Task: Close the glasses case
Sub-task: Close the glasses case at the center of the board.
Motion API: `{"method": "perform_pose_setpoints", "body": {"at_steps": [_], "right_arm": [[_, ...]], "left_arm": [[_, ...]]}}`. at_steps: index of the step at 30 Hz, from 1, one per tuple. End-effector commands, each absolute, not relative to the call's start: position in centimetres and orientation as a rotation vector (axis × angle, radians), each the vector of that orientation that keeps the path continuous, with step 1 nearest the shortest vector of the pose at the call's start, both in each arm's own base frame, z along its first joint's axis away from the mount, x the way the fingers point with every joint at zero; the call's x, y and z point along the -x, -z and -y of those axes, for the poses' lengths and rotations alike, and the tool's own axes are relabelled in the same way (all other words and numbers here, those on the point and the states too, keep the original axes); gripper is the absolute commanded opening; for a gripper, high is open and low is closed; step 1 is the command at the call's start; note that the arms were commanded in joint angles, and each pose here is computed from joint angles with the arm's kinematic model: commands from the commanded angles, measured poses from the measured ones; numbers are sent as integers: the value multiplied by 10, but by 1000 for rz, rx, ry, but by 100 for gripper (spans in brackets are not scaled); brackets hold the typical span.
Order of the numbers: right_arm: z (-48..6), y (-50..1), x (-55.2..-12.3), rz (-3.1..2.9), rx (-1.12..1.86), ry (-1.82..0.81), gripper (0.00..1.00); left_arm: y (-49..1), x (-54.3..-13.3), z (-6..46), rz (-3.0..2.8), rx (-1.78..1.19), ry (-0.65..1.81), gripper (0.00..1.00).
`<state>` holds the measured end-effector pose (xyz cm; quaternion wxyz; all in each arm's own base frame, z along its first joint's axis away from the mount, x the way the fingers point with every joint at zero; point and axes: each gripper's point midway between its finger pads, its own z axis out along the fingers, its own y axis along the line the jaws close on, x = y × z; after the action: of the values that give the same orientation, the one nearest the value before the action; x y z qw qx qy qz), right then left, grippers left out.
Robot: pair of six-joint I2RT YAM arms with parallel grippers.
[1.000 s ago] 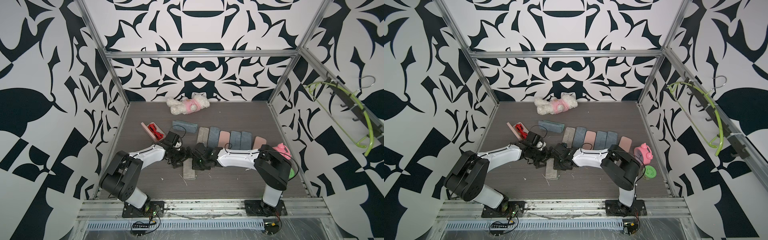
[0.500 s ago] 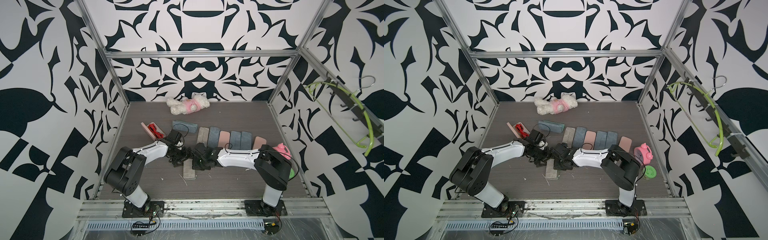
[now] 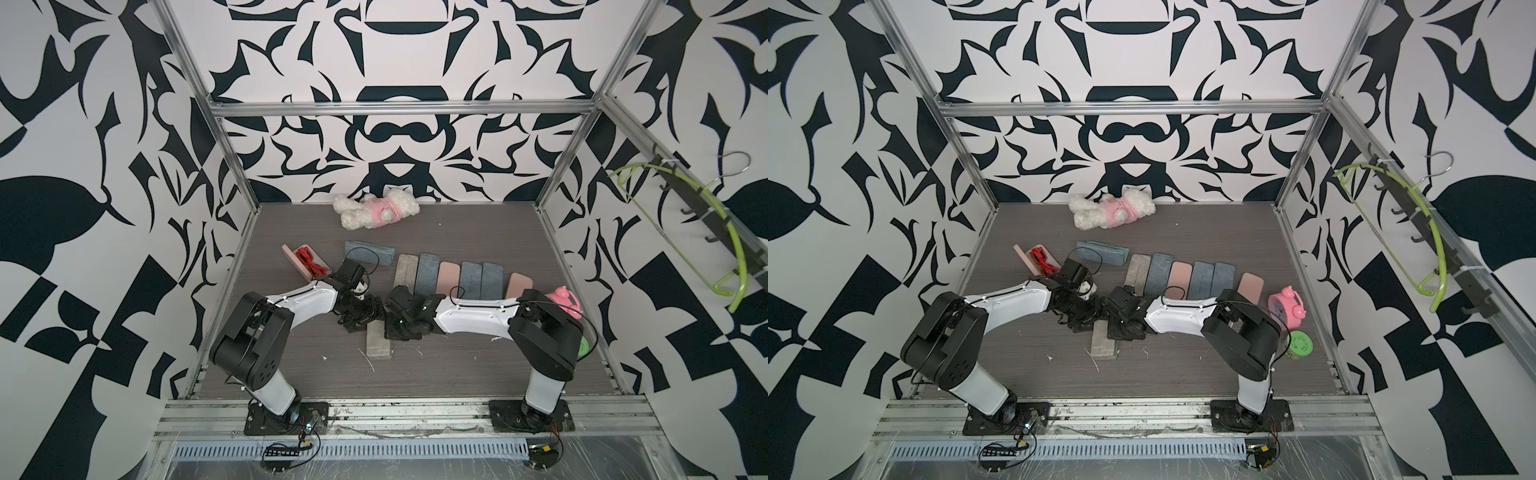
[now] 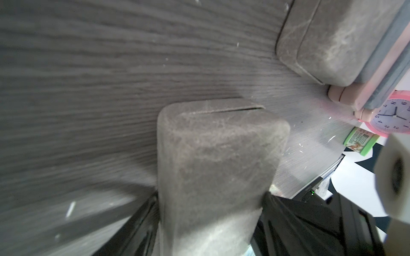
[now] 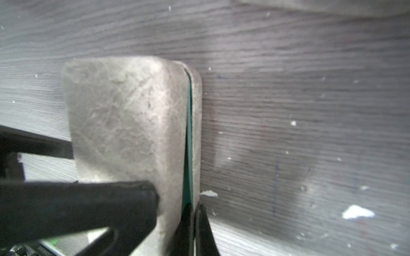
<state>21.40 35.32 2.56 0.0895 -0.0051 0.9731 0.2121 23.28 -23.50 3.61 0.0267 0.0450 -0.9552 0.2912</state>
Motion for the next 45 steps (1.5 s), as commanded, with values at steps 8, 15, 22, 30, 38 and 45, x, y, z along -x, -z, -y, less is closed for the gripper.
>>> {"method": "perform_pose_setpoints", "body": {"at_steps": [8, 15, 22, 30, 38, 45], "right_arm": [[-377, -65, -212, -2813, 106, -817, 10], [-376, -65, -210, -2811, 108, -828, 20], [-368, -72, -212, -2794, 102, -832, 26], [-361, -74, -213, -2790, 90, -841, 27], [-359, -75, -214, -2789, 86, -854, 27], [-357, -73, -216, -2789, 62, -906, 27]], "left_arm": [[-23, -225, 231, 2958, -104, -809, 75], [-39, -226, 236, 2956, -111, -876, 90], [-35, -227, 237, 2951, -110, -876, 90], [-24, -222, 235, 2931, -101, -853, 89], [-11, -216, 228, 2925, -84, -790, 86], [2, -212, 223, 2920, -82, -734, 86]]}}
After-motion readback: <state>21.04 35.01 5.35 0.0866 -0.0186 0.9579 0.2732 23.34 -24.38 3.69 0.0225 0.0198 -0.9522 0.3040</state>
